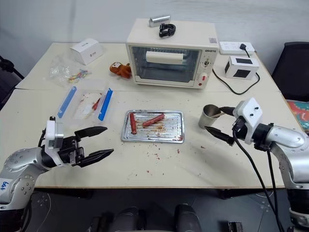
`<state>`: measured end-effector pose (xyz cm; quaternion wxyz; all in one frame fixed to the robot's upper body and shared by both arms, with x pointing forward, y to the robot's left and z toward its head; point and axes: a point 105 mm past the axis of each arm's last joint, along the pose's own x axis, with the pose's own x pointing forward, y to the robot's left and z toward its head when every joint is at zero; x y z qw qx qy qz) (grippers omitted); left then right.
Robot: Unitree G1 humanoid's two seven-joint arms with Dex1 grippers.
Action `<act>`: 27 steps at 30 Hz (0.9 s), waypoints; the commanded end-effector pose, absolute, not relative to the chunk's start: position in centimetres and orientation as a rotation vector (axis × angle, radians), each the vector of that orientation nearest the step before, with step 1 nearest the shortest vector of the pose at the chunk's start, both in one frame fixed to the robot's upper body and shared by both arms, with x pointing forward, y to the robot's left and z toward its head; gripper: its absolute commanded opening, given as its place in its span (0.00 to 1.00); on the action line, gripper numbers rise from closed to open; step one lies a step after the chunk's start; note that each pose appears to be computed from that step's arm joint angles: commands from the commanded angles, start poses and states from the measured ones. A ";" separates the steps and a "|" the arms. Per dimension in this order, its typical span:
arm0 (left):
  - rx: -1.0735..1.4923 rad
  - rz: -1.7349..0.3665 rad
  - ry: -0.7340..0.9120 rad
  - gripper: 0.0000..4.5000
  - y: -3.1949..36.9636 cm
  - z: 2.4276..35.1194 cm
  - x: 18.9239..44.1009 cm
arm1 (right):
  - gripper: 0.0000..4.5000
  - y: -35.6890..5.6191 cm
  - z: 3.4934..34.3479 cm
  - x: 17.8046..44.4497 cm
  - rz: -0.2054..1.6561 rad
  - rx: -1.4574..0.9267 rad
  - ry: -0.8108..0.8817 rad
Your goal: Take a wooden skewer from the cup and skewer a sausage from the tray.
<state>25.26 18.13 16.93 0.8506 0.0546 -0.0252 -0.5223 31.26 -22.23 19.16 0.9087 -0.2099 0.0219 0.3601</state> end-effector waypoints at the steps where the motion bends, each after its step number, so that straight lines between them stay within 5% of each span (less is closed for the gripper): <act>1: 0.148 -1.106 -0.097 0.99 17.7 17.8 25.0 | 1.00 -22.3 19.9 31.6 0.729 -0.448 0.009; 27: 0.139 -1.105 -0.097 0.99 17.2 17.5 24.9 | 1.00 -22.7 20.8 32.9 0.746 -0.541 -0.015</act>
